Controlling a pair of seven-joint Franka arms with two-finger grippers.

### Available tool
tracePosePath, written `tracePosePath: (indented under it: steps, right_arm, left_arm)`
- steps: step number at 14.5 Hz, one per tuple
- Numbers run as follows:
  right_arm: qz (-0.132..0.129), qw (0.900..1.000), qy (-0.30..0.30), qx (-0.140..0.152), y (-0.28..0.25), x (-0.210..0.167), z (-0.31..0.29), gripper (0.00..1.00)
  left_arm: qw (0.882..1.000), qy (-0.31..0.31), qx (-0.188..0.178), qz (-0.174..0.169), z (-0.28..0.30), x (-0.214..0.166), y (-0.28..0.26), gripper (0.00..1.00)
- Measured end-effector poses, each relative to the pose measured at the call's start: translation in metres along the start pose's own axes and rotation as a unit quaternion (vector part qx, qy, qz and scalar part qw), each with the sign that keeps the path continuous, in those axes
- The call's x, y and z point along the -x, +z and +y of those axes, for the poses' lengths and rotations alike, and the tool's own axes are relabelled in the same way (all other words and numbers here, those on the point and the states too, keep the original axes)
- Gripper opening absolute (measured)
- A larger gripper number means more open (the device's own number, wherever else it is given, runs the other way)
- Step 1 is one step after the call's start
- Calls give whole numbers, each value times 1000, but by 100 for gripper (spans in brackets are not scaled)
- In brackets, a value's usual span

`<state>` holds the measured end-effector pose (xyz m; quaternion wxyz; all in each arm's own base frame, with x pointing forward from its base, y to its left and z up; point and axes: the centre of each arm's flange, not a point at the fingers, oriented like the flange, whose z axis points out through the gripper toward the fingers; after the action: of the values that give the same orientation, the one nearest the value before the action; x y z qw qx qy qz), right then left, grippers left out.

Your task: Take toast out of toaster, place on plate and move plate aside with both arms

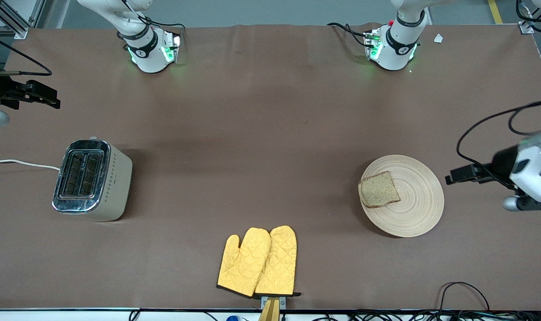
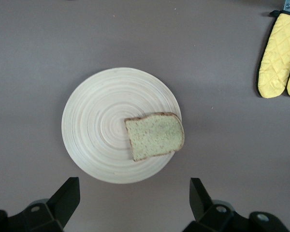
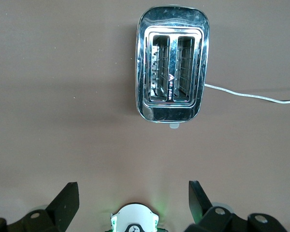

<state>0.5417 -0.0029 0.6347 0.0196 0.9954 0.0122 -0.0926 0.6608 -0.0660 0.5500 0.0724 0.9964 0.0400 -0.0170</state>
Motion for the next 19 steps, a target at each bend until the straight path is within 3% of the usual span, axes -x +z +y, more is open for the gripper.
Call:
tracePosePath:
  steps: [5,7,12,19]
  right_arm:
    - [0,1000,0,-1,0,0,0,100]
    - [0,1000,0,-1,0,0,0,100]
    - [0,1000,1,-1,0,0,1,100]
    - [0,1000,1,-1,0,0,1,100]
  left_arm:
    - [999,5,-32,4,27,44,-53,100]
    - [998,8,-61,8,26,57,-68,100]
    - [994,25,-95,45,41,106,-123,100]
    - [992,55,-106,31,58,134,-119,100]
